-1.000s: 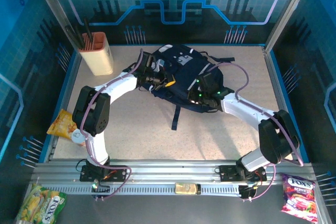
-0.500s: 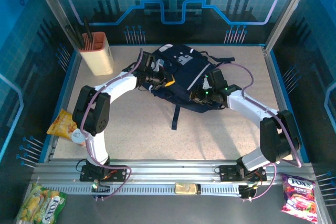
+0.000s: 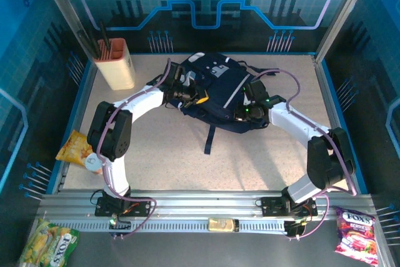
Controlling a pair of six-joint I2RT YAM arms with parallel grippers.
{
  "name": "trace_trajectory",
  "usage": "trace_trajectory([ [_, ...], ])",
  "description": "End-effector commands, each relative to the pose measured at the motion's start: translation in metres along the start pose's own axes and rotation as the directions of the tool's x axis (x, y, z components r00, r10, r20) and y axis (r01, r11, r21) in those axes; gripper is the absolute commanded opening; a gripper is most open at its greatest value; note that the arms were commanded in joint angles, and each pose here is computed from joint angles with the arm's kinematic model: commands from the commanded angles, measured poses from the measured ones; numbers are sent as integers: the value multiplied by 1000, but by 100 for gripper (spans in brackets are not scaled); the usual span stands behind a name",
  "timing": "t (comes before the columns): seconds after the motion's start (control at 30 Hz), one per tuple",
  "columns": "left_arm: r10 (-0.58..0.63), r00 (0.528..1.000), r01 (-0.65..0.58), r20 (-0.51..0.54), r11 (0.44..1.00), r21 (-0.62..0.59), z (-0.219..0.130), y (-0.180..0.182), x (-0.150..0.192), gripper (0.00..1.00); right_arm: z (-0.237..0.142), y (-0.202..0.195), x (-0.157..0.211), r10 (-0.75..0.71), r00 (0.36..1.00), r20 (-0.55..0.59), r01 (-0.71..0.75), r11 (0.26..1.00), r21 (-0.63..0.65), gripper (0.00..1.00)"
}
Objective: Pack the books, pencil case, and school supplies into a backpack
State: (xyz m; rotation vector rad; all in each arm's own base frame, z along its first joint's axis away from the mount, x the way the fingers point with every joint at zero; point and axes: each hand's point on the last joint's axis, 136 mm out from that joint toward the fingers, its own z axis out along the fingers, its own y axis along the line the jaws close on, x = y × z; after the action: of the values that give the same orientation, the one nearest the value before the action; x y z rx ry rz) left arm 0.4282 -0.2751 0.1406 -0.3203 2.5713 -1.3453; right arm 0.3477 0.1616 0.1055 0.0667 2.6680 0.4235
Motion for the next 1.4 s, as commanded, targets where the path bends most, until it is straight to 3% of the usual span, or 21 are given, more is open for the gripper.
trace_trajectory([
  [0.0,52,998,-52,37,999,15,-6,-11,-17,0,4,15,-14,-130,990,61,134,988,-70,19],
  [0.1,50,998,-50,36,999,16,-6,-11,-17,0,9,21,-13,-151,986,74,158,981,-111,25],
  [0.37,50,998,-50,37,999,17,-6,-12,-17,0,23,20,-4,-167,984,54,173,978,-118,26],
  [0.47,49,998,-50,39,999,18,-7,-13,-18,0,23,27,0,-176,983,59,183,969,-164,34],
  [0.6,49,998,-50,39,999,17,-7,-13,-19,0,23,28,3,-193,978,81,202,971,-131,47],
  [0.73,48,998,-49,49,999,20,-9,-15,-22,0,26,21,1,-214,973,92,219,974,-49,50],
  [0.83,52,997,-53,59,998,25,-13,-18,-24,0,26,10,-5,-212,972,101,209,977,33,42],
  [1.0,51,996,-52,67,999,15,-15,-14,-27,0,16,-2,-12,-224,965,139,209,971,113,19],
  [1.1,47,997,-48,69,999,9,-15,-10,-29,0,9,-15,-14,-246,956,158,217,959,181,12],
  [1.23,48,996,-48,75,999,4,-16,-8,-33,0,-1,-31,-20,-287,944,165,236,933,273,7],
  [1.37,48,996,-49,78,999,1,-18,-7,-34,0,-8,-26,-23,-332,930,158,285,922,261,5],
])
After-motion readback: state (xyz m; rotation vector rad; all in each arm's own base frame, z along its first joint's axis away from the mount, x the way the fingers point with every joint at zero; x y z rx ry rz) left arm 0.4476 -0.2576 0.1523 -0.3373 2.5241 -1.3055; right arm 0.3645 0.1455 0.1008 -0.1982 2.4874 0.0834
